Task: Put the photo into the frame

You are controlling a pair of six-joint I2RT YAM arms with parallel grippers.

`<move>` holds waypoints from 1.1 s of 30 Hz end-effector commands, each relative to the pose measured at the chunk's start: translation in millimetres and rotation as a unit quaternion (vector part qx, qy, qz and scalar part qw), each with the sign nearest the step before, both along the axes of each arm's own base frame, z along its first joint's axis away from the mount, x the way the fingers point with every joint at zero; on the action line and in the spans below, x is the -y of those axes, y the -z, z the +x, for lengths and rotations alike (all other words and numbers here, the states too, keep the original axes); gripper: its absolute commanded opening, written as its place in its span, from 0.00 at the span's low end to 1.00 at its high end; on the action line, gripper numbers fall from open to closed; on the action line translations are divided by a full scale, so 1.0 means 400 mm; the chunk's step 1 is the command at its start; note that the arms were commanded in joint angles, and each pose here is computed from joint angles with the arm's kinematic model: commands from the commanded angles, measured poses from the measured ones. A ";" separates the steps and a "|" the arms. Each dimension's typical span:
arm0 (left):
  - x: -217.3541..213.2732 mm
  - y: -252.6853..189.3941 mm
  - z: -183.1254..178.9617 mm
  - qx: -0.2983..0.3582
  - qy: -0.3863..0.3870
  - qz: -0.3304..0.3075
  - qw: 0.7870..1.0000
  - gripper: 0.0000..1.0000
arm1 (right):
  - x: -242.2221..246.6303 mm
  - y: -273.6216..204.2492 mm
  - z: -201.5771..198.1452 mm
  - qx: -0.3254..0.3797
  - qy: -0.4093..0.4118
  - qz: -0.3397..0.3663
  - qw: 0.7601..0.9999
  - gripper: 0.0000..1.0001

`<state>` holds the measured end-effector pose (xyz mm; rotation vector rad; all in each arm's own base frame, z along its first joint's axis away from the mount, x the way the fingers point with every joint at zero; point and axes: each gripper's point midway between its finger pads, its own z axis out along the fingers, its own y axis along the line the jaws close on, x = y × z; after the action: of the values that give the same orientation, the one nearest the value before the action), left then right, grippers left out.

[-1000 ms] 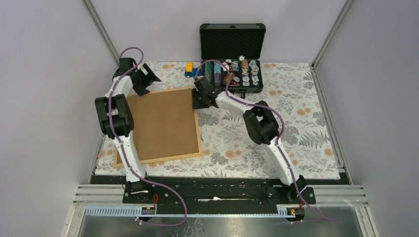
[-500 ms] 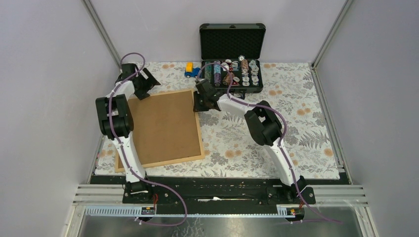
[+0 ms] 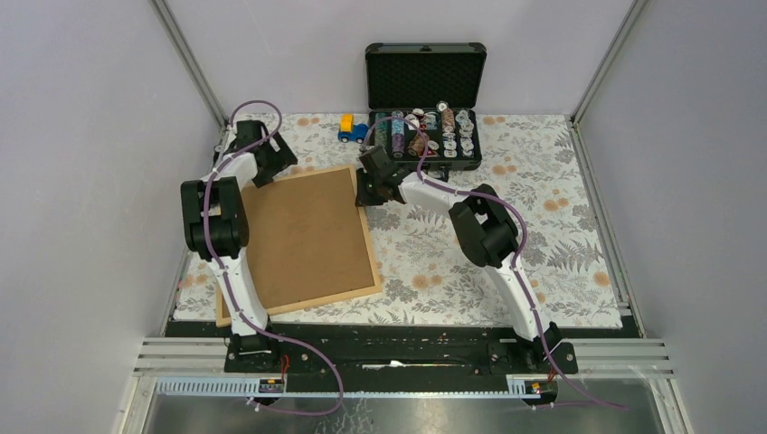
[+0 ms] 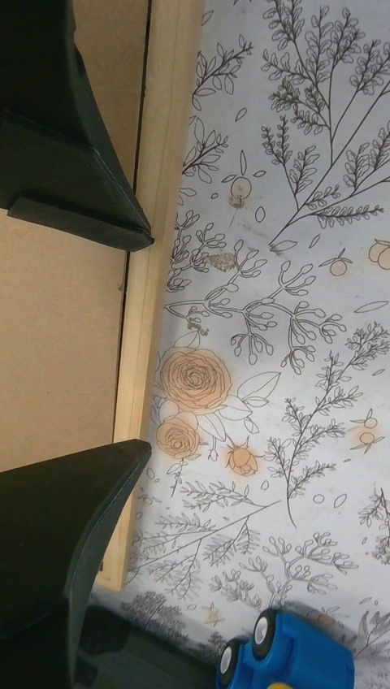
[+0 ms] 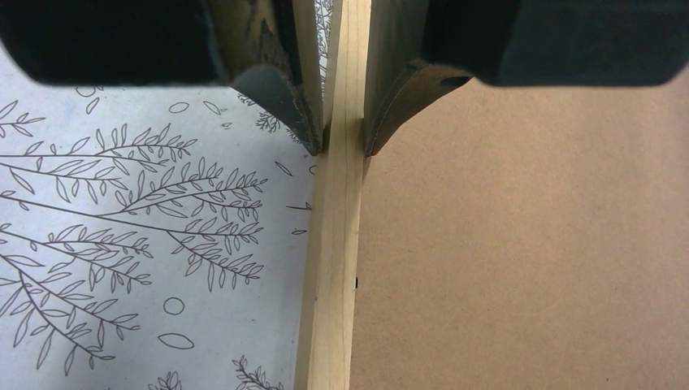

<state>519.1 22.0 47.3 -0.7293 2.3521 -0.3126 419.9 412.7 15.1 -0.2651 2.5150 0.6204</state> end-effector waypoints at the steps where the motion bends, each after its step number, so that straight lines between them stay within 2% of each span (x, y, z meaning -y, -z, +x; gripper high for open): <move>1: 0.036 0.273 -0.330 -0.277 -0.013 0.007 0.961 0.99 | 0.085 0.100 -0.081 -0.070 0.024 -0.083 0.994 0.25; 4: 0.053 0.243 -0.370 -0.280 -0.020 -0.009 0.960 0.98 | 0.082 0.095 -0.076 -0.070 0.027 -0.081 0.994 0.25; 8: 0.039 0.251 -0.427 -0.297 -0.018 0.014 0.955 0.99 | 0.073 0.092 -0.070 -0.070 0.025 -0.076 0.994 0.25; 13: 0.041 0.256 -0.457 -0.304 0.004 0.042 0.952 0.98 | 0.064 0.078 -0.078 -0.077 0.019 -0.064 0.995 0.27; 15: 0.062 0.234 -0.430 -0.287 0.023 0.042 0.957 0.98 | 0.062 0.074 -0.088 -0.085 0.021 -0.056 0.995 0.27; 20: 0.109 0.063 -0.293 -0.162 0.066 0.013 0.985 0.99 | 0.119 0.096 -0.134 -0.119 0.068 -0.052 0.989 0.07; 23: 0.097 -0.040 -0.248 -0.112 0.075 0.032 0.990 0.99 | 0.148 0.091 -0.166 -0.120 0.108 -0.026 0.987 0.06; 26: 0.062 -0.104 -0.239 -0.093 0.059 0.066 0.992 0.98 | 0.158 0.083 -0.199 -0.134 0.132 0.005 0.982 0.06; 27: 0.053 -0.116 -0.244 -0.088 0.053 0.068 0.992 0.99 | 0.159 0.077 -0.207 -0.137 0.132 0.011 0.982 0.08; 28: 0.027 -0.124 -0.252 -0.085 0.037 0.079 0.993 0.99 | 0.158 0.066 -0.217 -0.138 0.126 0.020 0.982 0.15; 30: -0.023 -0.143 -0.274 -0.071 0.005 0.079 0.994 0.99 | 0.153 0.038 -0.219 -0.128 0.101 0.029 0.986 0.43; 31: -0.053 -0.148 -0.291 -0.067 -0.010 0.073 0.995 0.99 | 0.150 0.017 -0.212 -0.123 0.082 0.031 0.988 0.53; 33: -0.114 -0.151 -0.326 -0.062 -0.042 0.067 0.995 0.98 | 0.152 -0.016 -0.197 -0.120 0.043 0.025 0.992 0.63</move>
<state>411.0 12.6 79.6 -0.6527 2.5482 -0.1413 355.8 368.1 21.3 0.0618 2.6113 0.7448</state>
